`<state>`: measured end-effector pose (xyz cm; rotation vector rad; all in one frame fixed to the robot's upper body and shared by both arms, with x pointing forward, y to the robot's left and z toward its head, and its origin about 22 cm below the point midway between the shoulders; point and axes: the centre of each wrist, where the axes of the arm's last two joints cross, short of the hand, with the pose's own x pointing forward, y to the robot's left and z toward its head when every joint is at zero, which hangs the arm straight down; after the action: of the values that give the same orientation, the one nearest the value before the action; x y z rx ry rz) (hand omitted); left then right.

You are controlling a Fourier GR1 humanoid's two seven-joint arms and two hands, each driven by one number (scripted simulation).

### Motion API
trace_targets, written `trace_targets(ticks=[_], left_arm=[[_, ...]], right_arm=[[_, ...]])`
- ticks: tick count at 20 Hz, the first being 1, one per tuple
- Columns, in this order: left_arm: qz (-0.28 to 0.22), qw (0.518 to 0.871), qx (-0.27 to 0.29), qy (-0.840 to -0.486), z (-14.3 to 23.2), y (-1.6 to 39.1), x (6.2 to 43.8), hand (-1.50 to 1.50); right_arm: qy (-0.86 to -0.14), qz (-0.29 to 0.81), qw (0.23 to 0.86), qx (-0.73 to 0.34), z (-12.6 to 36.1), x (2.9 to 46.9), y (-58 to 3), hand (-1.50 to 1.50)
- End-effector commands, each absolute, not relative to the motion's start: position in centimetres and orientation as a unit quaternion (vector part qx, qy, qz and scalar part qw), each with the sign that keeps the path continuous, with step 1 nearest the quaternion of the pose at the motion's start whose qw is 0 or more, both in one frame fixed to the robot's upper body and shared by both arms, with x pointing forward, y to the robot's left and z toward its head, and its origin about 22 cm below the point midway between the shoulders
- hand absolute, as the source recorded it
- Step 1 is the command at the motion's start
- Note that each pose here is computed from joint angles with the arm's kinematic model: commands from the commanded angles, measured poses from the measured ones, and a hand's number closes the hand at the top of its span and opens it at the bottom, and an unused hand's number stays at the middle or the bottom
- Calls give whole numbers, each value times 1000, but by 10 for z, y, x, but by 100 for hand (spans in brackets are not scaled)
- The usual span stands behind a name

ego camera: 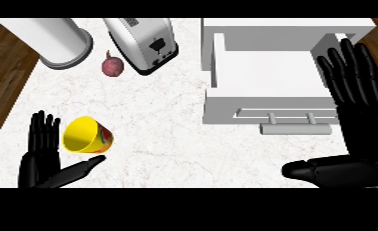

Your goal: Pick up the cup, place it into the drawer and close the drawer

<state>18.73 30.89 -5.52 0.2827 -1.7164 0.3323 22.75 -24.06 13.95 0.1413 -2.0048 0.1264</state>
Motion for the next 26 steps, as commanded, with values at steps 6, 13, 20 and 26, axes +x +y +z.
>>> trace_targets(ticks=[6, 13, 20, 26], left_arm=[[161, 635, 124, -745, -84, 332, 177, -150], [160, 641, 145, -737, -101, 326, 201, -150], [152, 645, 126, -738, -131, 323, 195, -150], [157, 640, 110, -744, -147, 325, 209, -150]], right_arm=[[-842, 60, 532, 69, 156, 225, -246, -150], [-837, 67, 539, 66, 152, 217, -237, -150], [-841, 53, 534, 67, 133, 210, -240, -150], [-842, 52, 534, 65, 137, 220, -229, -150]])
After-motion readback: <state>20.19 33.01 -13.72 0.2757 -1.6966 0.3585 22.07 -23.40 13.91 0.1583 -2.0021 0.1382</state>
